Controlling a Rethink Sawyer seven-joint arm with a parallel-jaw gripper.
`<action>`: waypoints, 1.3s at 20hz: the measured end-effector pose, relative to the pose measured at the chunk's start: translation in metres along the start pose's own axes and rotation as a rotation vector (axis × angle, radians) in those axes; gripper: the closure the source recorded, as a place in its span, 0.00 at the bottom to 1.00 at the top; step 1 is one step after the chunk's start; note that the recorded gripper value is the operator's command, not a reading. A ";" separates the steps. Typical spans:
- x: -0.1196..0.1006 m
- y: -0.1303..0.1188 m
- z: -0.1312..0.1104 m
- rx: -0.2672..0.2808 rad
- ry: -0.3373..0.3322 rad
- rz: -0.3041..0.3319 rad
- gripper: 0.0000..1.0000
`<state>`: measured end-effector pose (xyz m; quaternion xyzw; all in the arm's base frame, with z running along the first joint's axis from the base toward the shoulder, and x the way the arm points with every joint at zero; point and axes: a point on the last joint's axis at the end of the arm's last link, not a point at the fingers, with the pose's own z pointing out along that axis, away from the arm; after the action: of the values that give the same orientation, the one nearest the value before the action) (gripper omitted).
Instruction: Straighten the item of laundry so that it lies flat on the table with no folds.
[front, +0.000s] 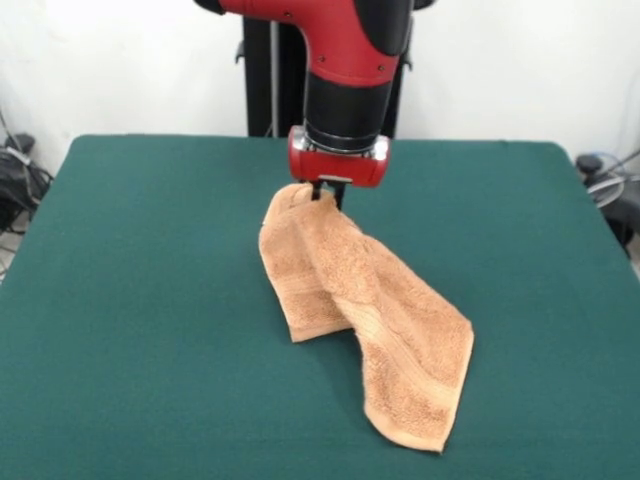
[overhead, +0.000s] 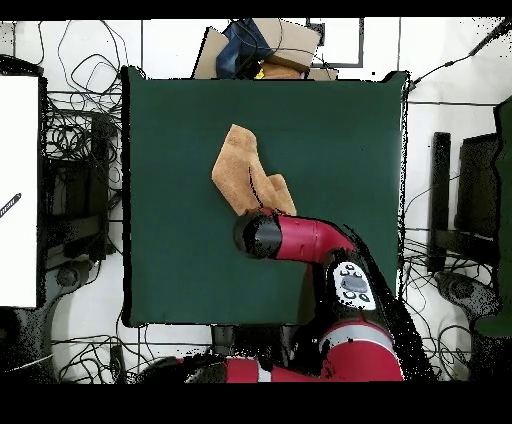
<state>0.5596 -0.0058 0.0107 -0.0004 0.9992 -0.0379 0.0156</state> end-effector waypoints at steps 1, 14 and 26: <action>0.000 -0.001 0.000 0.000 -0.001 0.002 1.00; 0.012 -0.007 -0.015 -0.001 -0.014 0.019 1.00; 0.033 -0.013 -0.028 -0.008 0.009 0.041 1.00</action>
<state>0.5257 -0.0170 0.0383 0.0204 0.9992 -0.0334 0.0121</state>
